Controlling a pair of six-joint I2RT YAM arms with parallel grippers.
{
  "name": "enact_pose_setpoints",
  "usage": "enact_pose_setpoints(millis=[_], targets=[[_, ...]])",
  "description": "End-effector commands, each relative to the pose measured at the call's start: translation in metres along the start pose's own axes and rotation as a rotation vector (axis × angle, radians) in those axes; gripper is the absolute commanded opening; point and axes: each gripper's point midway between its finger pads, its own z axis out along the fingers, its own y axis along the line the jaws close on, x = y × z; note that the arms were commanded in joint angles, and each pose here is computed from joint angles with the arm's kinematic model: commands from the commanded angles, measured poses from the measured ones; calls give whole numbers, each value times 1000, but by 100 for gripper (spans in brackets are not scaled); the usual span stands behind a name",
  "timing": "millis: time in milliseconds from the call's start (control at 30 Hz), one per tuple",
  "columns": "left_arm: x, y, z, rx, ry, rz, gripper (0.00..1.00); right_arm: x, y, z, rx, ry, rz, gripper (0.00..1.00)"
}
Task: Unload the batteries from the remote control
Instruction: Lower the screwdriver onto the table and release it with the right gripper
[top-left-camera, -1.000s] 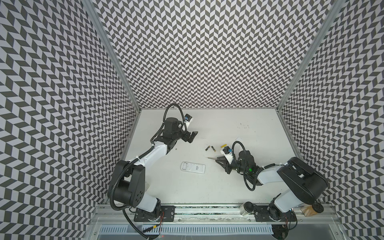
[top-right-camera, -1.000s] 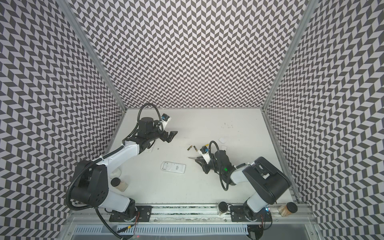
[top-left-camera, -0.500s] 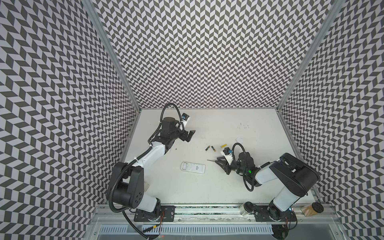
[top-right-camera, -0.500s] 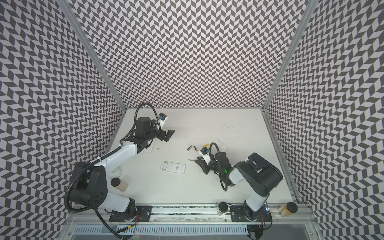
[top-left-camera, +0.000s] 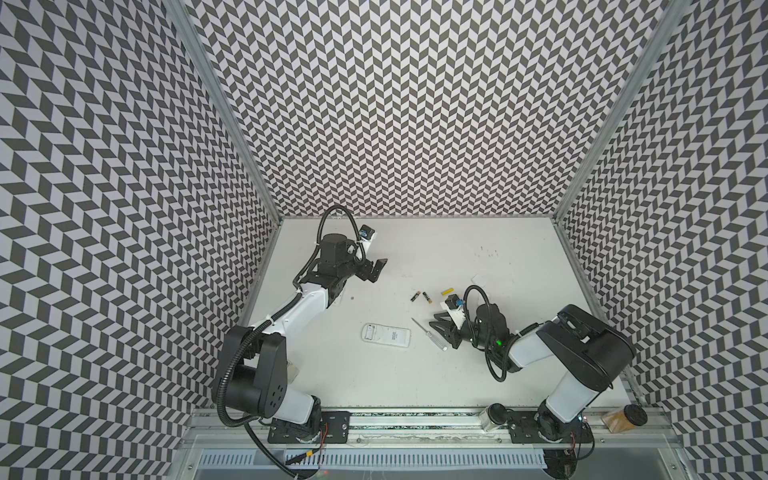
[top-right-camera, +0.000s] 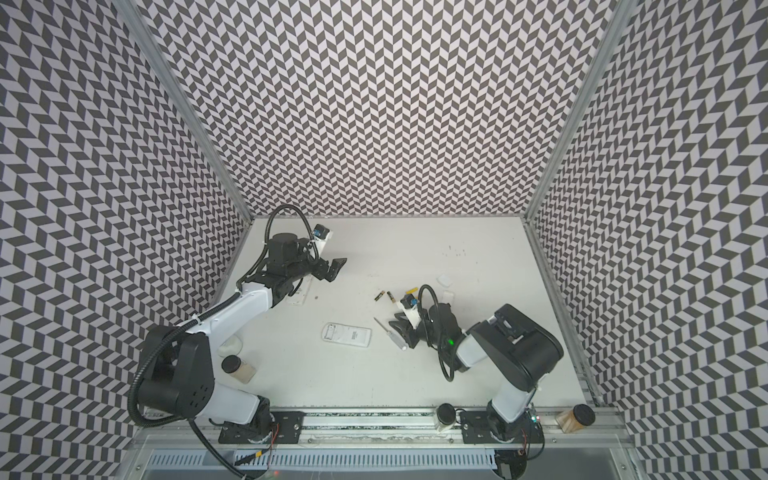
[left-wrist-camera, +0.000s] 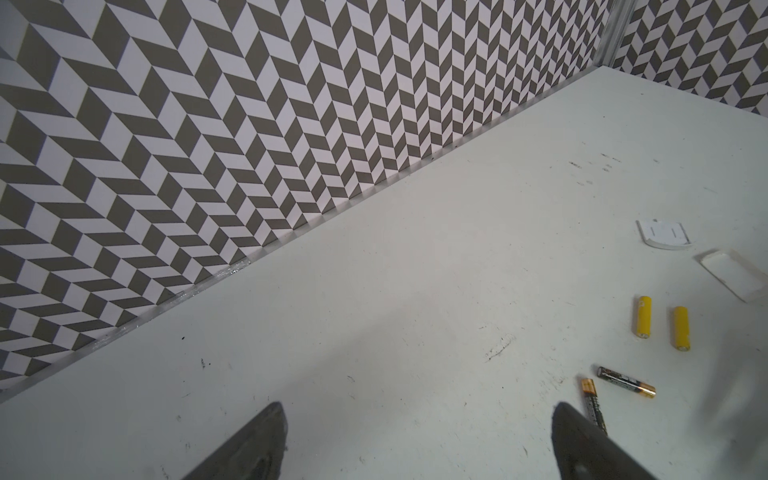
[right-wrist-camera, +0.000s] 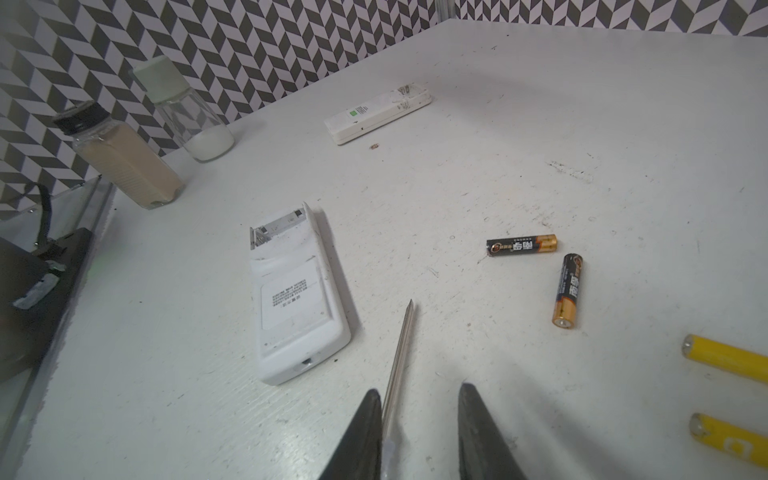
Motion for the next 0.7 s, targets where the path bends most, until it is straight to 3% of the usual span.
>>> enact_pose_setpoints(millis=[0, 233, 433, 500, 533, 667], targets=[[-4, 10, -7, -28, -15, 7, 99, -35, 3, -5, 5, -83, -47, 33], [7, 35, -15, -74, -14, -55, 99, -75, -7, -21, 112, -150, -60, 42], [3, 43, -17, -96, -10, -47, 99, -107, -14, -42, 209, -218, -82, 58], [2, 45, -19, -98, -16, -54, 99, -114, -16, -52, 248, -233, -97, 76], [1, 44, -19, -95, -22, -54, 99, -118, -18, -59, 274, -250, -106, 99], [-1, 47, -25, -87, -44, -94, 99, -128, -29, -82, 390, -286, -94, 99]])
